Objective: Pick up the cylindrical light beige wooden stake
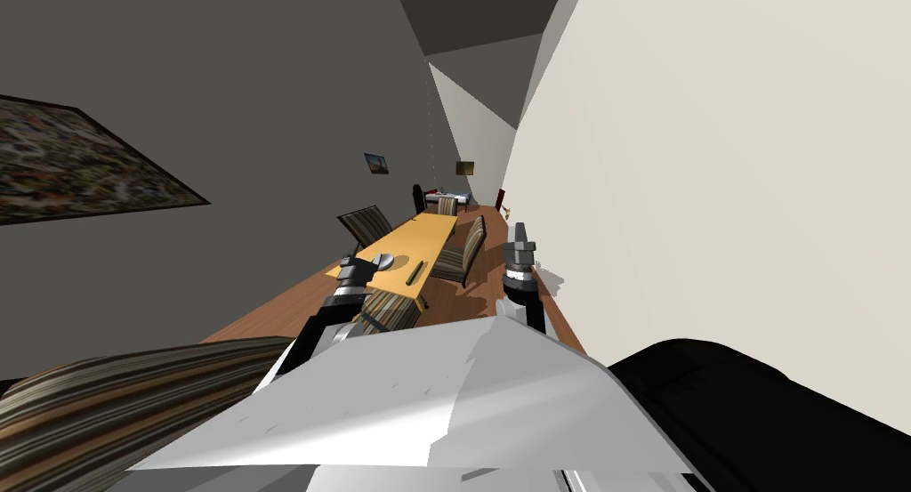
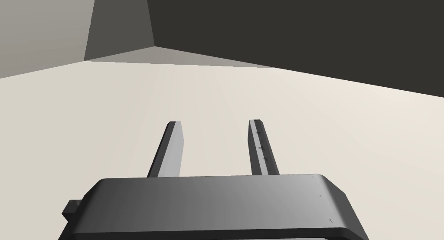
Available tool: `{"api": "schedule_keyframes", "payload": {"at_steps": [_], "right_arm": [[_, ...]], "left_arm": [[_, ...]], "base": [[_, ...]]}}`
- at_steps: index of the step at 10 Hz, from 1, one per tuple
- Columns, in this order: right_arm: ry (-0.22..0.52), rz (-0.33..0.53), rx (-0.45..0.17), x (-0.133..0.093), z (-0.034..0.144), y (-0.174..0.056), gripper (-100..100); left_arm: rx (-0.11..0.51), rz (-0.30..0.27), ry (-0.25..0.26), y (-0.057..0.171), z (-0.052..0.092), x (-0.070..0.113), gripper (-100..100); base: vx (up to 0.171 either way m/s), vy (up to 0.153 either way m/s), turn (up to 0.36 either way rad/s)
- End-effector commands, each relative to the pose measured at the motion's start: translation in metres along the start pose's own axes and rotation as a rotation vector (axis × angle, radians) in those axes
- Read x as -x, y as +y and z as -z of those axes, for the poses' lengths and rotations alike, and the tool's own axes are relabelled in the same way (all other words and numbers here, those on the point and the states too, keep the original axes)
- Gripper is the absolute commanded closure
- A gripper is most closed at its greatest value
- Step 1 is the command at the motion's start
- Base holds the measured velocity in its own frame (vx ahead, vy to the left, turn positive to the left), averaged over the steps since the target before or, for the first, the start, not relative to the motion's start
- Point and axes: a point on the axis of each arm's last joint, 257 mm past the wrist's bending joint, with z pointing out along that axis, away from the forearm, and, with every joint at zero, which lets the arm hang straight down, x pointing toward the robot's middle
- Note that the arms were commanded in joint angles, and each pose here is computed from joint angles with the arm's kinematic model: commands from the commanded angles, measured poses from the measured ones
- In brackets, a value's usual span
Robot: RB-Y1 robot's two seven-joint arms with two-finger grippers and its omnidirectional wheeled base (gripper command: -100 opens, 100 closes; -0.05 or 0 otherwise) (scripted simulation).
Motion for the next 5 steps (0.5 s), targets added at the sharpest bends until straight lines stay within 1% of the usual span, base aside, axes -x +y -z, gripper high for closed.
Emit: {"api": "schedule_keyframes", "payload": {"at_steps": [1,2,3,4,5], "right_arm": [[0.0,0.0,0.0,0.0,0.0,0.0,0],[0.0,0.0,0.0,0.0,0.0,0.0,0],[0.0,0.0,0.0,0.0,0.0,0.0,0],[0.0,0.0,0.0,0.0,0.0,0.0,0],[0.0,0.0,0.0,0.0,0.0,0.0,0]], "left_arm": [[0.075,0.019,-0.017,0.022,0.003,0.012,-100],[0.088,0.019,-0.02,0.026,0.004,0.012,-100],[0.138,0.038,-0.036,0.041,0.007,0.024,-100],[0.163,0.038,-0.041,0.048,0.008,0.025,-100],[0.212,0.059,-0.062,0.063,0.012,0.038,-100]], "base": [[-0.037,-0.046,0.043],[-0.028,-0.045,0.02],[-0.02,-0.058,0.02],[-0.015,-0.054,0.024],[-0.009,-0.062,0.037]]}}
